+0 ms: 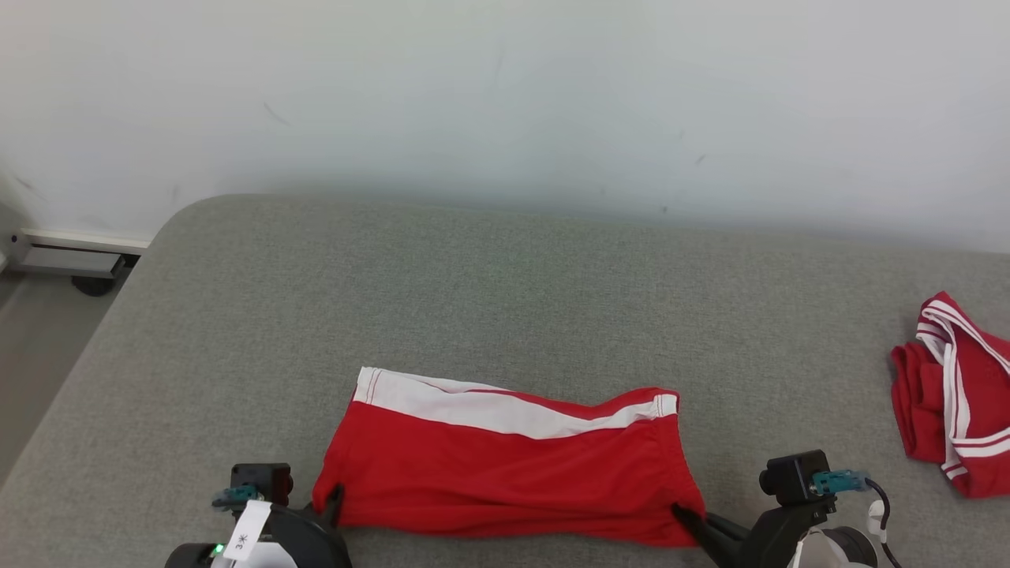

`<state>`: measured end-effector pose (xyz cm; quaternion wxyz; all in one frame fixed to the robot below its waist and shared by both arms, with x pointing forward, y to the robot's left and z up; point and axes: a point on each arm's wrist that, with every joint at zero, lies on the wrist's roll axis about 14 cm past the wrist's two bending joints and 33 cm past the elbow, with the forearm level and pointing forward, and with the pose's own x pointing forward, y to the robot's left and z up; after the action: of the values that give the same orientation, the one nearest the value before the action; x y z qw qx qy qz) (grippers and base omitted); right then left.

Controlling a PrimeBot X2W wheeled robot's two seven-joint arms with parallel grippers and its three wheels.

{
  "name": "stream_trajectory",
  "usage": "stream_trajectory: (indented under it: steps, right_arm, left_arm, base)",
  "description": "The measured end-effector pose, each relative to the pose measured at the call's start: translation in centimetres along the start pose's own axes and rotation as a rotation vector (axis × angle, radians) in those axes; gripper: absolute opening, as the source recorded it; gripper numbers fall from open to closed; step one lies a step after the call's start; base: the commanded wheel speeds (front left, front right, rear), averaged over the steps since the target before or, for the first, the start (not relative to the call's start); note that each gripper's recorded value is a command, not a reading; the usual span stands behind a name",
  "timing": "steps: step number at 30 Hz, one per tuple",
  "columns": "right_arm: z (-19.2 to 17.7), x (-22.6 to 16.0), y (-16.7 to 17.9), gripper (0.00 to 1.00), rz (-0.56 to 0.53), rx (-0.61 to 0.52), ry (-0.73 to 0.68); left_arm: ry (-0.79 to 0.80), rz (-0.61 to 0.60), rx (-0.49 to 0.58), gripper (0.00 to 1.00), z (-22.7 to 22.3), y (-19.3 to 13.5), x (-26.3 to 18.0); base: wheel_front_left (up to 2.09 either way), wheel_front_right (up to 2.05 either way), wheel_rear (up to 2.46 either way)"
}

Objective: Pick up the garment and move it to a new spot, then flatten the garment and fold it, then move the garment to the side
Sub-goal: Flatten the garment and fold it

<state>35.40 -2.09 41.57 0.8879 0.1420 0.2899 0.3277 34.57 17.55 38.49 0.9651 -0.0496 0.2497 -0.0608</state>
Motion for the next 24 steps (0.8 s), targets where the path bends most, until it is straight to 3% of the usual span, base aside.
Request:
stream_trajectory:
  steps: [14,15,16,17,24]
  right_arm:
    - [-1.3,-1.4,-1.8,0.0,-0.049,0.044,0.022]
    - [-1.3,-1.4,-1.7,0.19,-0.048,0.052,0.02]
    - [-1.2,-1.4,-1.6,1.0,-0.046,0.056,0.019]
    - [-1.1,-1.4,-1.4,1.0,-0.042,0.066,0.013]
    - [0.5,-1.8,0.5,1.0,0.014,0.126,-0.048]
  left_arm:
    - [0.011,-0.043,0.01,0.0,-0.4,-1.6,0.6]
    - [0.011,-0.043,0.009,0.0,-0.4,-1.6,0.6]
    - [0.01,-0.042,0.009,0.32,-0.4,-1.6,0.6]
    - [0.01,-0.042,0.009,1.0,-0.5,-1.6,0.5]
    - [0.013,-0.021,-0.056,1.0,-1.8,-1.3,-0.4]
  base:
    - [0.0,0.0,0.0]
    - [0.0,0.0,0.0]
    - [0.0,0.0,0.0]
    - [0.0,0.0,0.0]
    - [0.0,0.0,0.0]
